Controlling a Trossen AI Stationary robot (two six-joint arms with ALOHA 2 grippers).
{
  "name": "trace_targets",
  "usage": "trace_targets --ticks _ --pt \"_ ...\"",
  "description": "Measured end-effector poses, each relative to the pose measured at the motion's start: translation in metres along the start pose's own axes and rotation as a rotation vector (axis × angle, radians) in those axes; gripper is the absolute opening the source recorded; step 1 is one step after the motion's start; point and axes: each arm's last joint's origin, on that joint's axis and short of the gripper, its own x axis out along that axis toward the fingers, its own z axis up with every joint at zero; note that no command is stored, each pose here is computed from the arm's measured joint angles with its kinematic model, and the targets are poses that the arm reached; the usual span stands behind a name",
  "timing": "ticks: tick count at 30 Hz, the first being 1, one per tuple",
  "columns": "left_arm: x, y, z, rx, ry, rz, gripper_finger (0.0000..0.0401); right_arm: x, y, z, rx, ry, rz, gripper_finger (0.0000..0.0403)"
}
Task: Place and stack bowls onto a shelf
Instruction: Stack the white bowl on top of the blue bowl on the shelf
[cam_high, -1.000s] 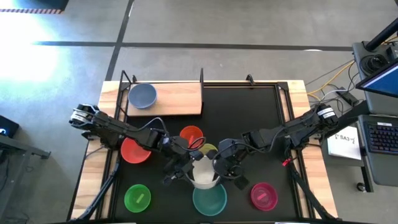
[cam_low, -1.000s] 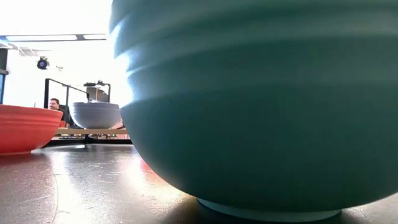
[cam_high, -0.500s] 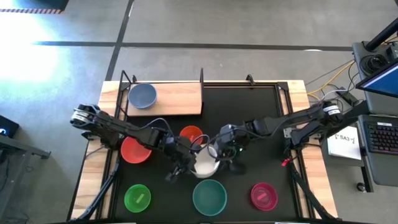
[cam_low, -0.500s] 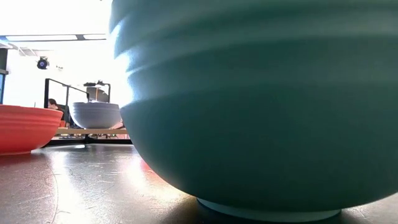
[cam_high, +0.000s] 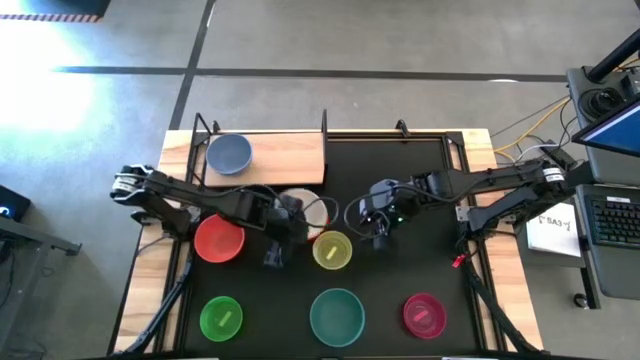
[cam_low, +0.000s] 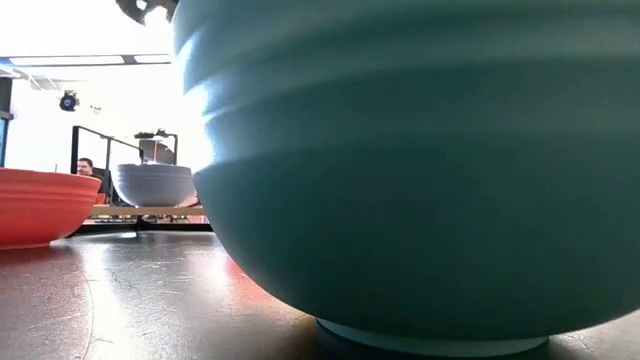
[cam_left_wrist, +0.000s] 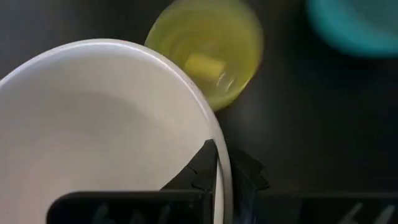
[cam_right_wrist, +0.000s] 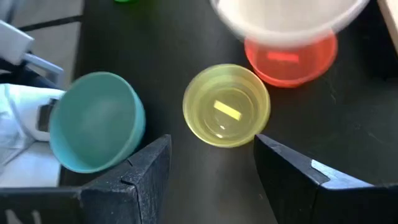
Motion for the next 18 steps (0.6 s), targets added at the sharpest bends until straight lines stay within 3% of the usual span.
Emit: trace_targets --ticks 5,11,18 --pt "-0.018 0.012 -0.024 -0.128 0.080 0.179 0.0003 0.003 -0.002 -0.002 0.017 0.034 -0.017 0.0216" --pt "-0.059 0.029 -0.050 -0.280 -0.018 0.359 0.0004 0.019 -0.005 -0.004 0.026 0.089 -0.032 0.0216" --pt "-0.092 0.056 -0.098 -0.542 -0.050 0.675 0.0004 0.036 -0.009 -0.012 0.136 0.217 -0.067 0.0216"
